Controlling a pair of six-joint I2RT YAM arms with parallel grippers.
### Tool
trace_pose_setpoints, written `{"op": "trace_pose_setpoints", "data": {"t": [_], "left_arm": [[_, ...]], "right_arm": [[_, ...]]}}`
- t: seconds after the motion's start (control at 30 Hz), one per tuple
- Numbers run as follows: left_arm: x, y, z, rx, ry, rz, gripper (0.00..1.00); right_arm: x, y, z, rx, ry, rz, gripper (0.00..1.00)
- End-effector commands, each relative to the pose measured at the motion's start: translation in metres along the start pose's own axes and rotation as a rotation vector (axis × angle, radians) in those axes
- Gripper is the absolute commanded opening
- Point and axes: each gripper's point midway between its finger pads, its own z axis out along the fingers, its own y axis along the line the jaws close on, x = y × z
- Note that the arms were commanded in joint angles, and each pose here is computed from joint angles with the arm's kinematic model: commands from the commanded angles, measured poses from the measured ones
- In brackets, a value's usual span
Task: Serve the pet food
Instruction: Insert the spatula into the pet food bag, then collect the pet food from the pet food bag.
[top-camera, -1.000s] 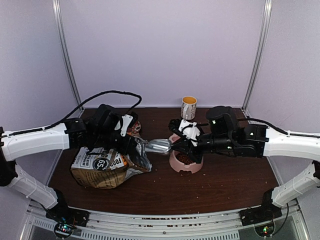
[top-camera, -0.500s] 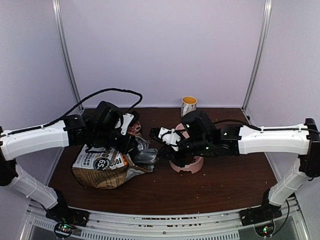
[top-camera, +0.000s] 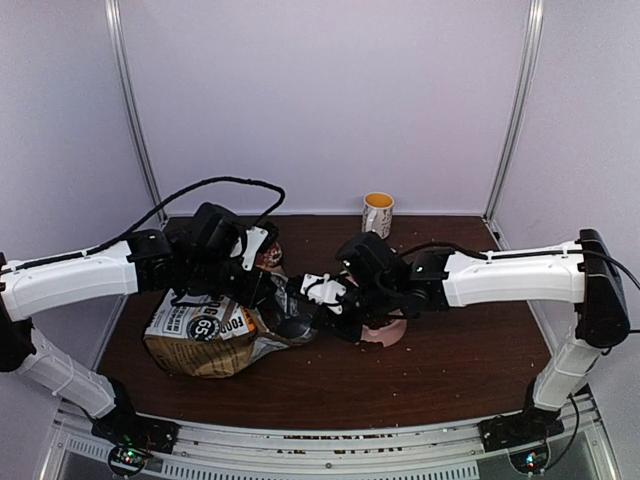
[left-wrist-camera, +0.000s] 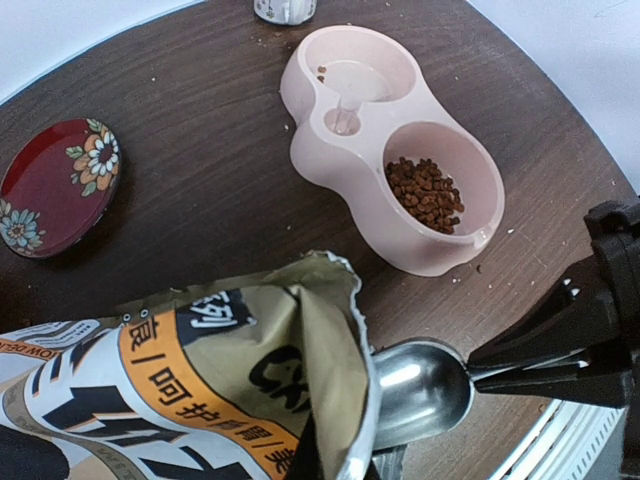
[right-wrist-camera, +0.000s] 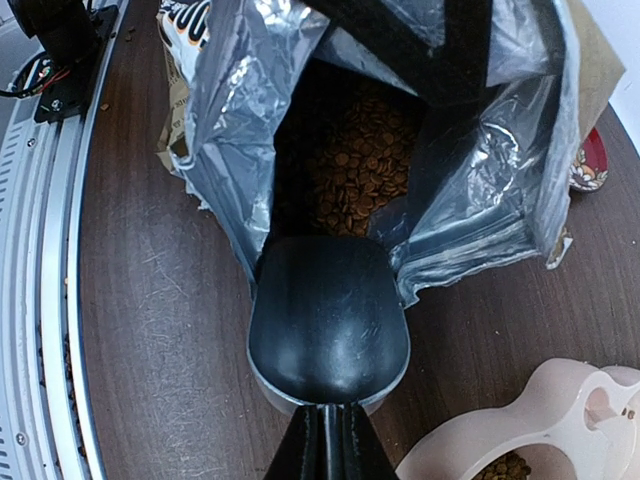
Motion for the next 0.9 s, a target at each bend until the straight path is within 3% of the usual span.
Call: {"op": "trace_pose_setpoints", "data": {"t": [0.0, 0.47, 0.87], "left_arm": [[-0.059, -0.029, -0.022, 0.111, -0.226, 0.003, 0.00], [-0.064, -0.033, -0.017, 0.121, -0.223, 0.014, 0.00], [-0.062, -0.033, -0.015, 0.121, -0.210, -0.009, 0.00]], "right_arm": [[-0.006, -0.004, 0.010, 0.012, 0.014, -0.027, 0.00], [-0.004, -0.006, 0.043, 0.024, 0.011, -0.013, 0.00], [-0.015, 0.000, 0.073, 0.024, -0.094, 0.024, 0.00]]}}
